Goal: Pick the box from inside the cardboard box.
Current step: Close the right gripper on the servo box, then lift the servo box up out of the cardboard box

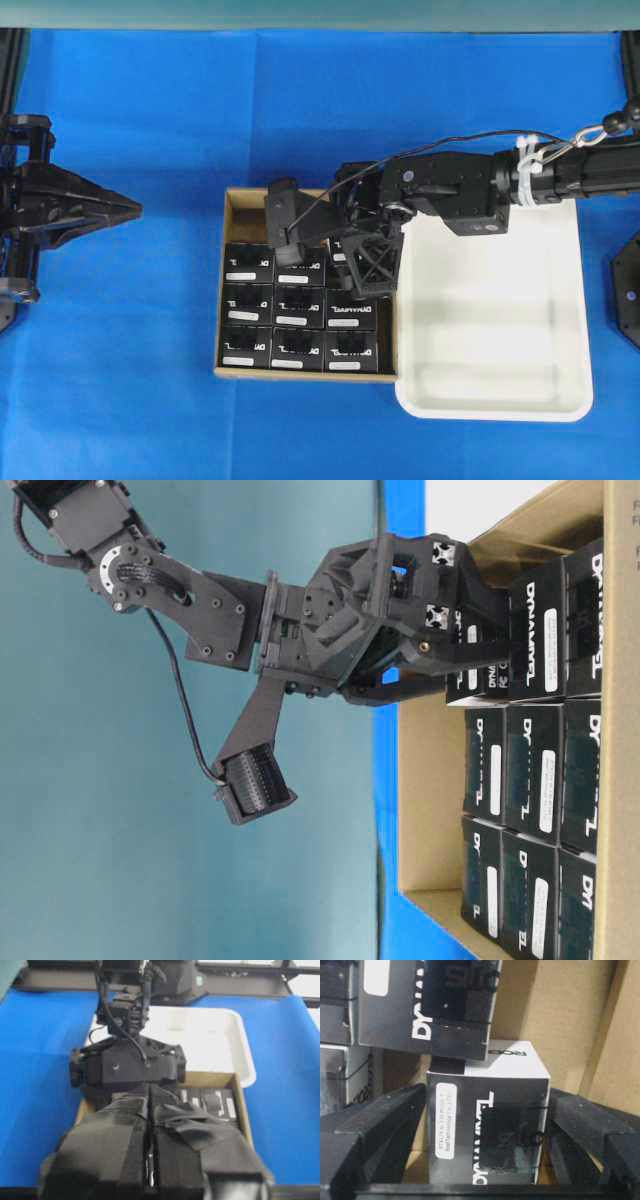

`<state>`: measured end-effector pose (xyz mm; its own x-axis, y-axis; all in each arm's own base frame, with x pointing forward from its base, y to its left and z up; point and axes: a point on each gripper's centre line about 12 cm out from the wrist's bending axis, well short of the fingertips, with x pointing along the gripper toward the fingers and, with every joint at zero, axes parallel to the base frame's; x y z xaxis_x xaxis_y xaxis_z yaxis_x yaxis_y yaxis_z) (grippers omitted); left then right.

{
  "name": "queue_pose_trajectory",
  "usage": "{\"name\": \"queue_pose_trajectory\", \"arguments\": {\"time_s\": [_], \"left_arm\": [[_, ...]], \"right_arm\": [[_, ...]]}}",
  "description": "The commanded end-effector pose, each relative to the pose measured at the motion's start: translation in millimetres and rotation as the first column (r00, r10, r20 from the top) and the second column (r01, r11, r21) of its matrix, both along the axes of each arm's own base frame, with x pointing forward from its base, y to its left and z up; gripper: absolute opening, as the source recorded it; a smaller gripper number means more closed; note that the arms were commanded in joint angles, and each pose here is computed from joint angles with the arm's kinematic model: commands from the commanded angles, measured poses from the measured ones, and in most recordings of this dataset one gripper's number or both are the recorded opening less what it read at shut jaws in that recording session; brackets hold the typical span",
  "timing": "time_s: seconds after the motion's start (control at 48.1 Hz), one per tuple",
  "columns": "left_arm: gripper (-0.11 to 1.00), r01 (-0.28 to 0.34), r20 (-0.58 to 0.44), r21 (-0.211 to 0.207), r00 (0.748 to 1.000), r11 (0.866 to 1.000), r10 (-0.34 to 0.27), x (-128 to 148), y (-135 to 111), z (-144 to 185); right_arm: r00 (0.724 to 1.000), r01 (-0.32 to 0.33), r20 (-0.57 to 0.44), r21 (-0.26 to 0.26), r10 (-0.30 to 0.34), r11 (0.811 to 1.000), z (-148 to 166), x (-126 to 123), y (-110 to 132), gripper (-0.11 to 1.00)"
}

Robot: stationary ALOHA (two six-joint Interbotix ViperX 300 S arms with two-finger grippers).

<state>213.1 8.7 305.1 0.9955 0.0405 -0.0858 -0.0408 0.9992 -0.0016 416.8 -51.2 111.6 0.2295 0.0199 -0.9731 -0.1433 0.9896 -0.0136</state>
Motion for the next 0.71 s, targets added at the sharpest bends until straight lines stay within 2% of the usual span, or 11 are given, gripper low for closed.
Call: {"name": "queue_pose_trajectory", "arguments": {"time_s": [0.0, 0.083, 0.229, 0.561, 0.686], "left_arm": [[-0.02, -0.001, 0.027, 0.004, 1.0, 1.0, 0.001, 1.9, 0.4, 9.2], [-0.02, -0.001, 0.026, 0.003, 1.0, 1.0, 0.001, 1.9, 0.4, 9.0], [-0.02, -0.001, 0.024, 0.004, 1.0, 1.0, 0.001, 2.2, 0.4, 8.7], [-0.02, -0.001, 0.024, 0.003, 1.0, 1.0, 0.001, 1.9, 0.4, 8.8], [-0.02, -0.001, 0.023, 0.002, 1.0, 1.0, 0.001, 2.3, 0.4, 9.0]], "right_arm": [[1.0, 0.004, -0.011, 0.002, -0.004, 1.0, -1.3, -0.4, -1.2, 0.94], [1.0, 0.004, -0.014, 0.003, -0.004, 1.0, -1.4, -0.8, -1.1, 0.86], [1.0, 0.009, -0.002, 0.001, -0.009, 1.0, 0.0, 2.5, -1.1, 0.62], [0.995, 0.1, 0.001, 0.022, -0.1, 0.995, 2.6, 5.3, -2.1, 0.62], [0.994, 0.104, 0.027, 0.025, -0.105, 0.994, 22.0, 8.4, -2.2, 0.62]]}}
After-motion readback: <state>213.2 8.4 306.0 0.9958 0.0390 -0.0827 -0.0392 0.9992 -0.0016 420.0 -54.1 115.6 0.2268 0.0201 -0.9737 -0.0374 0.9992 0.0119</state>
